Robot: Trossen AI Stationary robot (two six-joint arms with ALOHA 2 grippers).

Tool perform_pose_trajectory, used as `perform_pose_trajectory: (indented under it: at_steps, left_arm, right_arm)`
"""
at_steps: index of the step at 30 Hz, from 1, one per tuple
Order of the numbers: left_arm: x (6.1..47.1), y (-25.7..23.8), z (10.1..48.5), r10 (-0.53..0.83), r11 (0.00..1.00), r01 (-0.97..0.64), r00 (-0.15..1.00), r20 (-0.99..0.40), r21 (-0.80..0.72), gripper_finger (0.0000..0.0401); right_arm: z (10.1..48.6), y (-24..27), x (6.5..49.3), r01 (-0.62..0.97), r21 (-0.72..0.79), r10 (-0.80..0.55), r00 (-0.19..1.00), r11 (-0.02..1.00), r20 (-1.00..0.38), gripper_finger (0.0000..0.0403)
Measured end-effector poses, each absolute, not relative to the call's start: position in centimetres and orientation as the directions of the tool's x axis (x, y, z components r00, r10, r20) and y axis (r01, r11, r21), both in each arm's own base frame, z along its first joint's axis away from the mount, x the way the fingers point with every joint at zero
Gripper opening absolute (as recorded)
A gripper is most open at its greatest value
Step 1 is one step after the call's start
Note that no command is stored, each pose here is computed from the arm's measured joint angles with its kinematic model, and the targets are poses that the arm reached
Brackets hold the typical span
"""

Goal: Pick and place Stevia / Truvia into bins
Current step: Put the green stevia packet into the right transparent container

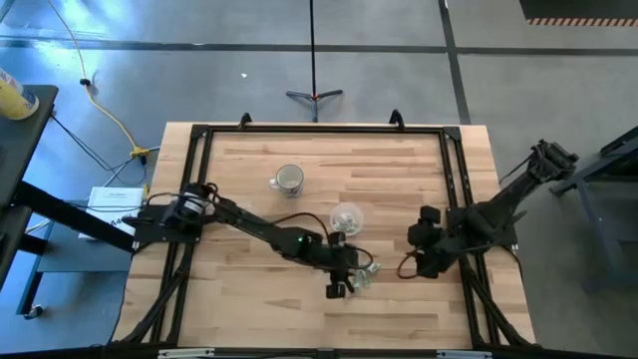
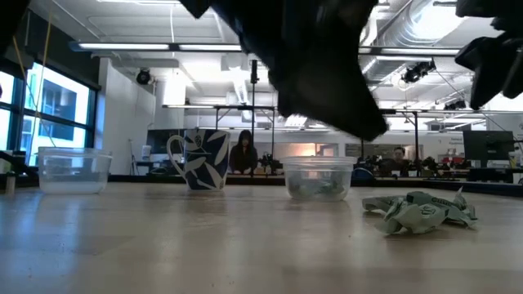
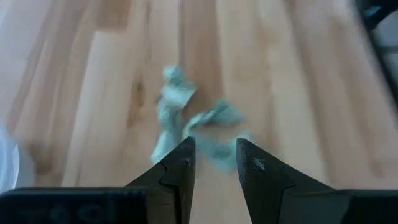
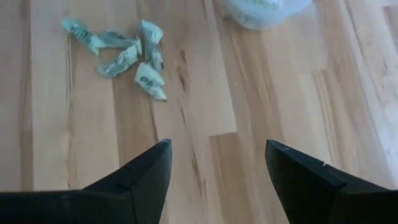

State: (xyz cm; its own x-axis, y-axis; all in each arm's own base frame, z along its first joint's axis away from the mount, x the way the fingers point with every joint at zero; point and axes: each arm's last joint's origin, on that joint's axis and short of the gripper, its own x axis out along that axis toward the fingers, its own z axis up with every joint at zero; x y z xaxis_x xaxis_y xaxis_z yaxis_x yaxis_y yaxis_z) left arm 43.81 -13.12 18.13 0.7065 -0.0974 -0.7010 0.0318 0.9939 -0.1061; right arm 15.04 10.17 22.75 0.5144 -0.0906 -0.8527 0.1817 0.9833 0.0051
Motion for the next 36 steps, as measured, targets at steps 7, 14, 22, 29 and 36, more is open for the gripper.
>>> perform_pose_trajectory:
  at_steps: [7,14,22,29,36]
  left_arm:
    - [44.9,-11.6,16.1,-0.092,0.995,0.030,0.696,-0.712,-0.099,0.0152]
    - [44.9,-12.0,14.8,-0.127,0.991,0.052,0.663,-0.738,-0.124,0.0152]
    - [45.1,-11.6,14.7,-0.046,0.998,-0.001,0.672,-0.739,-0.062,0.0152]
    - [46.4,-11.8,16.5,-0.050,0.999,0.044,0.683,-0.729,-0.027,0.0152]
    - [46.7,-11.7,16.3,-0.045,0.999,0.052,0.661,-0.749,-0.014,0.0152]
  right_arm:
    - [22.5,10.7,13.9,0.244,0.018,-0.105,0.483,0.970,-0.869,0.0250]
    - [22.4,10.8,13.3,0.273,0.012,-0.119,0.459,0.962,-0.880,0.0250]
    - [22.5,10.7,13.4,0.293,0.004,-0.142,0.473,0.956,-0.869,0.0250]
    - [22.5,10.7,13.4,0.322,0.018,-0.146,0.476,0.947,-0.867,0.0250]
    - [22.5,10.7,13.4,0.353,0.035,-0.146,0.473,0.935,-0.869,0.0250]
